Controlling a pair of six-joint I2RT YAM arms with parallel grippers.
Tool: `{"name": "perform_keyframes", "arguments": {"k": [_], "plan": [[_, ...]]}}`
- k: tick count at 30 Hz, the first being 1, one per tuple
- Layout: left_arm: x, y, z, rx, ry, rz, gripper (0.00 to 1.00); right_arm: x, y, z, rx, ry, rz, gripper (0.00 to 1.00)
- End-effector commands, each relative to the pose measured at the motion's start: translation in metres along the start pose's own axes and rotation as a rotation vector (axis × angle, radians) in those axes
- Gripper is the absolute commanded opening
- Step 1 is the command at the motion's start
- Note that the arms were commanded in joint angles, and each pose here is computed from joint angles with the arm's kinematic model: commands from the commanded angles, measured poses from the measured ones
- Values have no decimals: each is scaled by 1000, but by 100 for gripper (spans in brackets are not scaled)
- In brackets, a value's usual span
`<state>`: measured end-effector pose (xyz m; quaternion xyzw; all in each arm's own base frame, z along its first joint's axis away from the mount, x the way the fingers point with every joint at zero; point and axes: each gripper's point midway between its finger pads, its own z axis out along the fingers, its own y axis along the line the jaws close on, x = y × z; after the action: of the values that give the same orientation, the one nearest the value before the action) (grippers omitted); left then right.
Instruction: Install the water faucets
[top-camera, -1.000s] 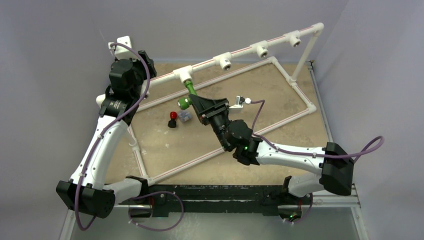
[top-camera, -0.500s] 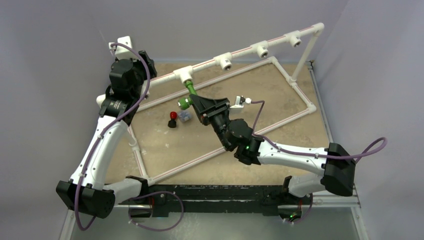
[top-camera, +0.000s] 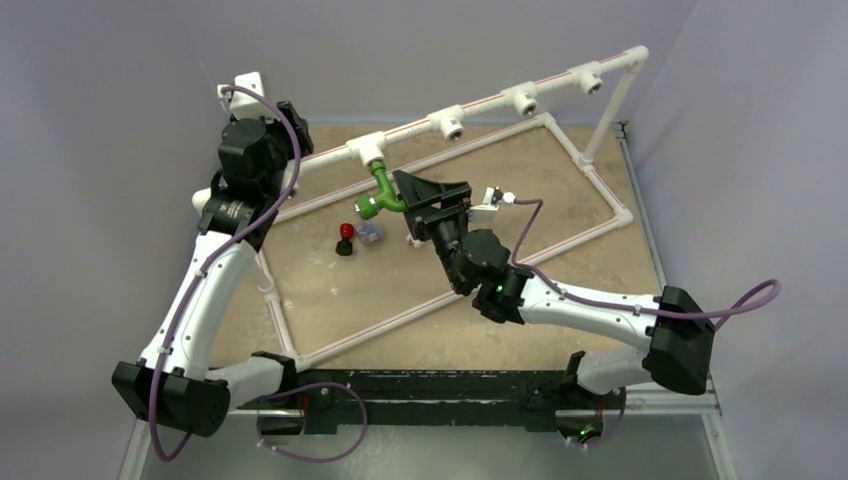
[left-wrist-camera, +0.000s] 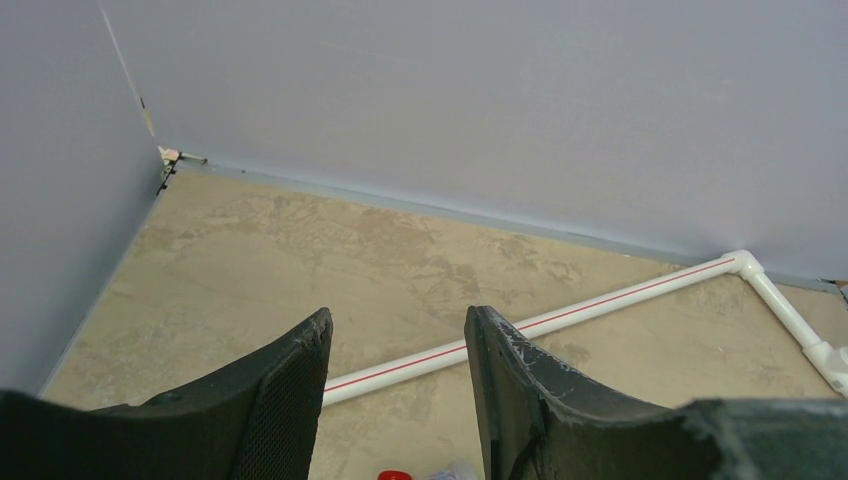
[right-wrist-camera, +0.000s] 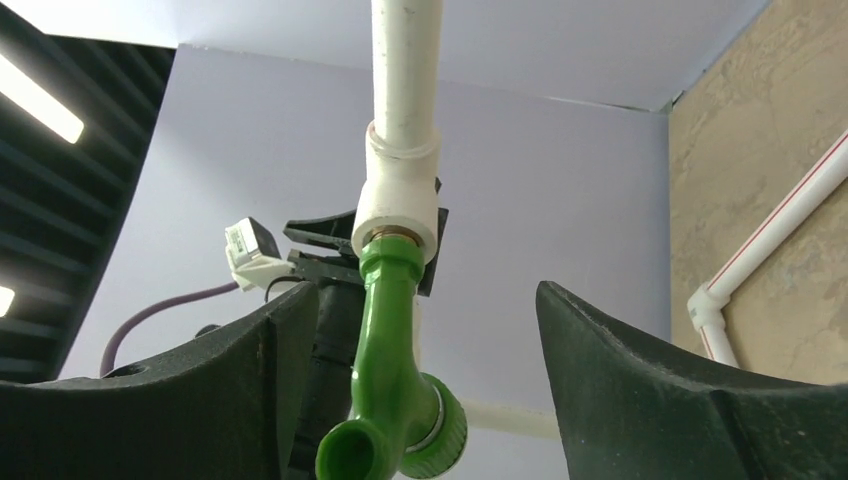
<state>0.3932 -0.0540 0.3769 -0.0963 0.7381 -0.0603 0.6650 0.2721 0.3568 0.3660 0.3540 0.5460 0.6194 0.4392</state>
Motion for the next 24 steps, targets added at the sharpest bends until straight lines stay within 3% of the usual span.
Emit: {"name": "perform_keyframes", "arguments": {"k": [1, 7, 12, 24], "plan": [[78, 4, -12, 11, 267, 76, 51, -23, 35, -8, -79, -60, -43, 82], [75, 5, -13, 9, 262, 79, 51, -41, 47, -27, -142, -72, -241, 83], [76, 5, -13, 8, 265, 80, 51, -45, 60, -44, -226, -22, -533, 81], [74, 5, -13, 8, 263, 81, 51, -40, 60, -67, -444, 143, -1516, 86]]}}
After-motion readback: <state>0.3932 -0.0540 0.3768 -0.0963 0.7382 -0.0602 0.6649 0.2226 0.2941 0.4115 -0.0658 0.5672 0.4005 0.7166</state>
